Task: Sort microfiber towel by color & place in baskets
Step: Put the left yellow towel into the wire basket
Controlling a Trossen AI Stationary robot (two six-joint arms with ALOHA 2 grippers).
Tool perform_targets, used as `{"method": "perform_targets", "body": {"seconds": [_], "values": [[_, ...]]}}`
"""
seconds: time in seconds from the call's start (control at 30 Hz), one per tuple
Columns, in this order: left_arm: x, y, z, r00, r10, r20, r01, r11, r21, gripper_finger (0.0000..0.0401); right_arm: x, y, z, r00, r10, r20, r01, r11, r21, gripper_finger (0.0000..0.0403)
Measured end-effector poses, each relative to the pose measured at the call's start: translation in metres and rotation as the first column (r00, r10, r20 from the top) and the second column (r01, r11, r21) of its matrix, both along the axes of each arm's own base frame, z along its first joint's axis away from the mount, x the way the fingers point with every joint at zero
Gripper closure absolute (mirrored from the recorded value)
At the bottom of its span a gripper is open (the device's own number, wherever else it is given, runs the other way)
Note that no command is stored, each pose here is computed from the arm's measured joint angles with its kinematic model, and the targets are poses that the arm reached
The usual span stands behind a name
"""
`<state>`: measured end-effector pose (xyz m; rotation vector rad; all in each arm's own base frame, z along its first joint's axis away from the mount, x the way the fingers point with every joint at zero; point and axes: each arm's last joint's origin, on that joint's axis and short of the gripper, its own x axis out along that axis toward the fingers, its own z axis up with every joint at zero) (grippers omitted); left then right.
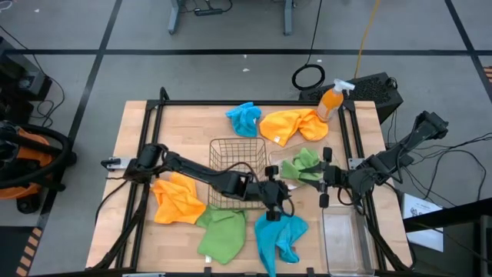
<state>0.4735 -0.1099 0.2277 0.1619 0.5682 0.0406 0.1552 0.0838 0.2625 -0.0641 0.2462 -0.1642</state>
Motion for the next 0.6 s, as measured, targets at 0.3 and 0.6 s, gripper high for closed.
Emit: {"method": "perform_targets", "body": {"seconds": [0.3, 0.6], "values": [[0.003, 0.013, -0.008, 0.999, -0.015, -0.047, 0.014, 1.000, -0.021, 0.0322, 0.016, 0.010, -0.009, 1.000, -0.031, 0.001, 0.031, 0.999, -0.015, 0.0296], [0.001, 0.012, -0.010, 0.998, -0.018, -0.068, 0.017, 1.000, -0.019, 0.0322, 0.016, 0.011, -0.007, 1.000, 0.018, -0.004, -0.018, 0.995, -0.095, 0.0296]]}}
